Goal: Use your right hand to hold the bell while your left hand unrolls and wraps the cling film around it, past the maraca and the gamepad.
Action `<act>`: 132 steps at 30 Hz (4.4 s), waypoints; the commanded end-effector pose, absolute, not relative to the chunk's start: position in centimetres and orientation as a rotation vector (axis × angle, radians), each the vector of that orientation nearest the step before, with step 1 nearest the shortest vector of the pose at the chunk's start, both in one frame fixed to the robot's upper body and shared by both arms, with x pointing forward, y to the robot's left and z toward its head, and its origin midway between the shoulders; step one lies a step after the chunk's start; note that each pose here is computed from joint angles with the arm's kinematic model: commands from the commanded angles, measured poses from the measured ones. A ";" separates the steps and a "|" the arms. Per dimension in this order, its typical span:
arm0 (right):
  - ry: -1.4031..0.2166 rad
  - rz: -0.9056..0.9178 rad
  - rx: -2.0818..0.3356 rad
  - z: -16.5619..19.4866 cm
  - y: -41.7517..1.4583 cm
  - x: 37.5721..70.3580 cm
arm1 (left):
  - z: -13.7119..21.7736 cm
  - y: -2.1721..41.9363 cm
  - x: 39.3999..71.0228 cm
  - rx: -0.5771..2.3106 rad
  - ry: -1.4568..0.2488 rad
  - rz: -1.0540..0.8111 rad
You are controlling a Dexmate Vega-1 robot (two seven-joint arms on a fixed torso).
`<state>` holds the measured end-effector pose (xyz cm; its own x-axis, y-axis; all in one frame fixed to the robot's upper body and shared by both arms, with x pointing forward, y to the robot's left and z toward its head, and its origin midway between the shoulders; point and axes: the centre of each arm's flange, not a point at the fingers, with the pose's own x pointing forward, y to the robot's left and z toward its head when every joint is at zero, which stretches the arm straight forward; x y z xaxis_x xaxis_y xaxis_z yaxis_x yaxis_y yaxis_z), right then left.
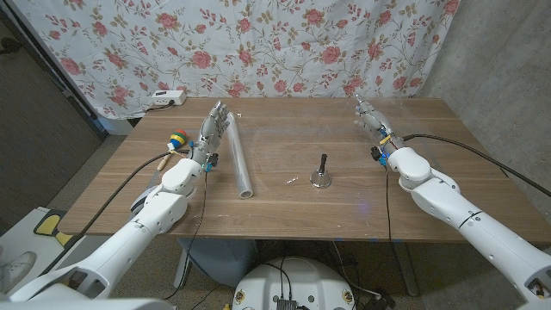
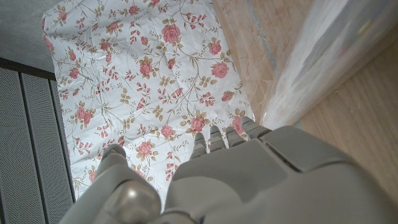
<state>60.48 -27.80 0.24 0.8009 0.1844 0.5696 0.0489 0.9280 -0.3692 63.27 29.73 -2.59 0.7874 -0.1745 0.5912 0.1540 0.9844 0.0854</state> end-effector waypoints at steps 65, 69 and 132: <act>-0.781 0.000 -0.659 -0.4 -29.0 55.5 | -2.6 28.0 65.6 0.033 -0.613 -0.229; -0.789 -0.009 -0.668 -0.3 -29.0 55.1 | -2.5 28.2 65.4 0.032 -0.621 -0.223; -0.916 -0.044 -1.048 -0.9 -26.6 51.3 | -3.1 27.4 65.6 0.031 -0.593 -0.235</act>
